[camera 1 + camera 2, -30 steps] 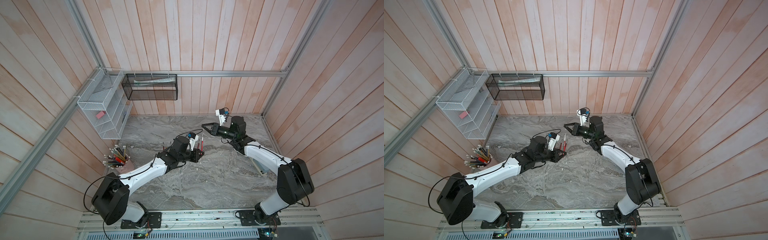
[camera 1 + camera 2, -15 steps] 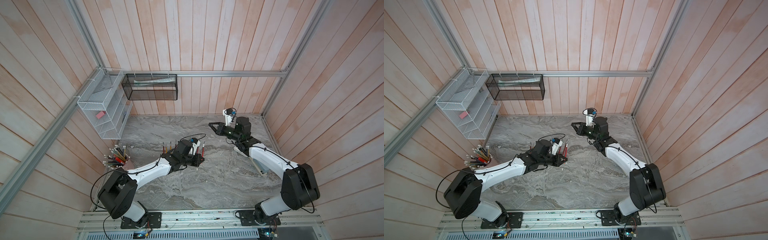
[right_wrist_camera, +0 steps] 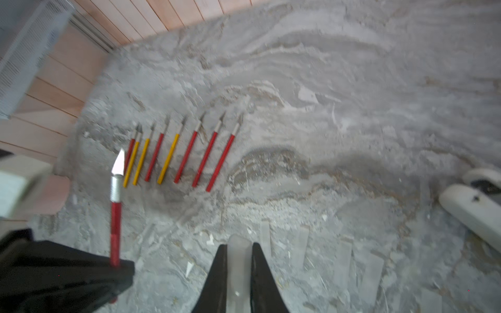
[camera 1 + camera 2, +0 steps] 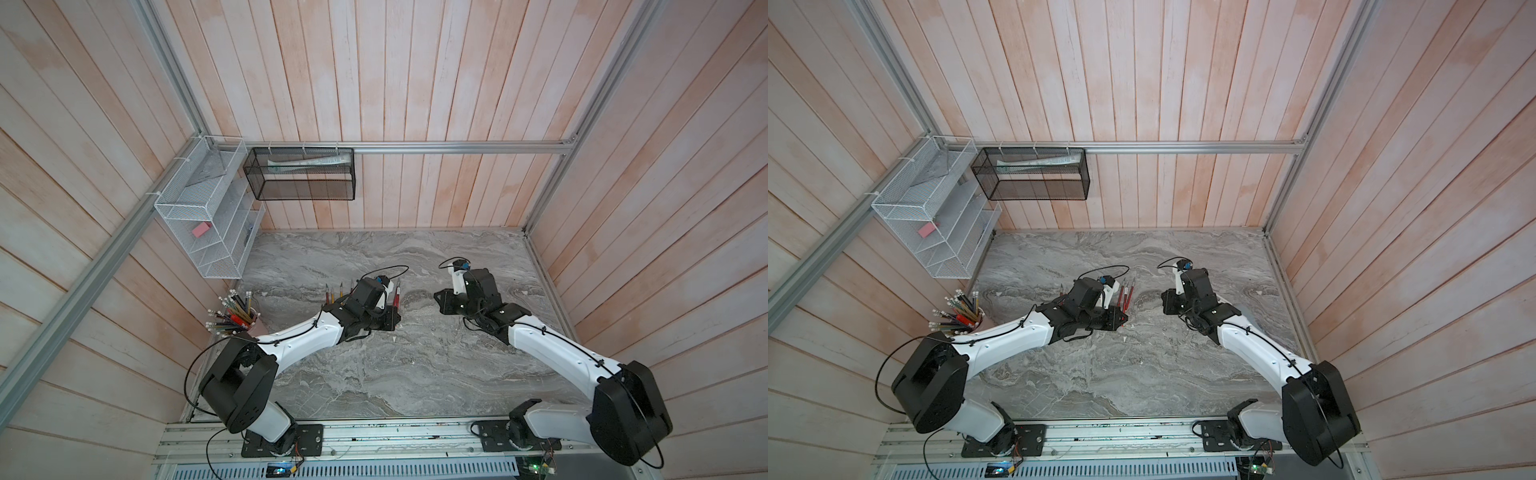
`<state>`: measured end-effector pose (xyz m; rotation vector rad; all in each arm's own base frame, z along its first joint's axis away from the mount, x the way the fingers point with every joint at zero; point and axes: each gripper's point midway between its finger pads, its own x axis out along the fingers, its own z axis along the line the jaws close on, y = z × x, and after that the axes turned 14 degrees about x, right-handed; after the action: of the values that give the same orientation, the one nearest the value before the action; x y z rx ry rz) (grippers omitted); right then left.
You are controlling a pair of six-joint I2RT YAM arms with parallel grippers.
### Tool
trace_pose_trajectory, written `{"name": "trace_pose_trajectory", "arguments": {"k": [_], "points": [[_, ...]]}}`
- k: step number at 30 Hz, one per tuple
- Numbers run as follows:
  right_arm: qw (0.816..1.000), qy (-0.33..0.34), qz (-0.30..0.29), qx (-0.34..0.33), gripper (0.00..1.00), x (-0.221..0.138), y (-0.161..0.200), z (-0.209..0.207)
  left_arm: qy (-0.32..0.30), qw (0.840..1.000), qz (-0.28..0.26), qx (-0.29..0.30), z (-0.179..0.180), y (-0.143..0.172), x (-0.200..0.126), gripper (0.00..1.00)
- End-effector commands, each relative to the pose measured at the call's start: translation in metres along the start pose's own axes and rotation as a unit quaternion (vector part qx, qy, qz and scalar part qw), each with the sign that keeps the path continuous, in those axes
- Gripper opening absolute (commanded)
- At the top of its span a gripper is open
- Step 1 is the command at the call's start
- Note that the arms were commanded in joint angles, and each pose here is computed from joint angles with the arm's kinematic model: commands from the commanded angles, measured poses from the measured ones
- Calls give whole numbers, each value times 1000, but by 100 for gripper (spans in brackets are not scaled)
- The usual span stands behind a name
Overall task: Remove protective caps from carving knives
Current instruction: Place the protective sleeve at the center of the board.
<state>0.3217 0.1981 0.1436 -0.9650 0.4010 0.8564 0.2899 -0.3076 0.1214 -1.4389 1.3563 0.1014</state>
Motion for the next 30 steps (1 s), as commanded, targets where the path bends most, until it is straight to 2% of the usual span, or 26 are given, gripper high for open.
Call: {"name": "trace_pose_trajectory", "arguments": {"k": [1, 8, 12, 21, 30], "points": [[998, 58, 20, -6, 0, -2, 18, -25, -6, 1000, -8, -2, 1, -12, 0, 0], [990, 137, 35, -6, 0, 13, 34, -67, -3, 1000, -1, -6, 1, -11, 3, 0], [987, 147, 63, -6, 0, 27, 41, -79, -6, 1000, 4, -7, 3, -8, 5, 0], [984, 155, 90, -10, 0, 48, 47, -86, -9, 1000, 10, -9, 6, -6, 9, 0], [984, 155, 89, -7, 19, 52, 45, -87, -7, 1000, 18, -9, 7, -3, 16, 0]]}}
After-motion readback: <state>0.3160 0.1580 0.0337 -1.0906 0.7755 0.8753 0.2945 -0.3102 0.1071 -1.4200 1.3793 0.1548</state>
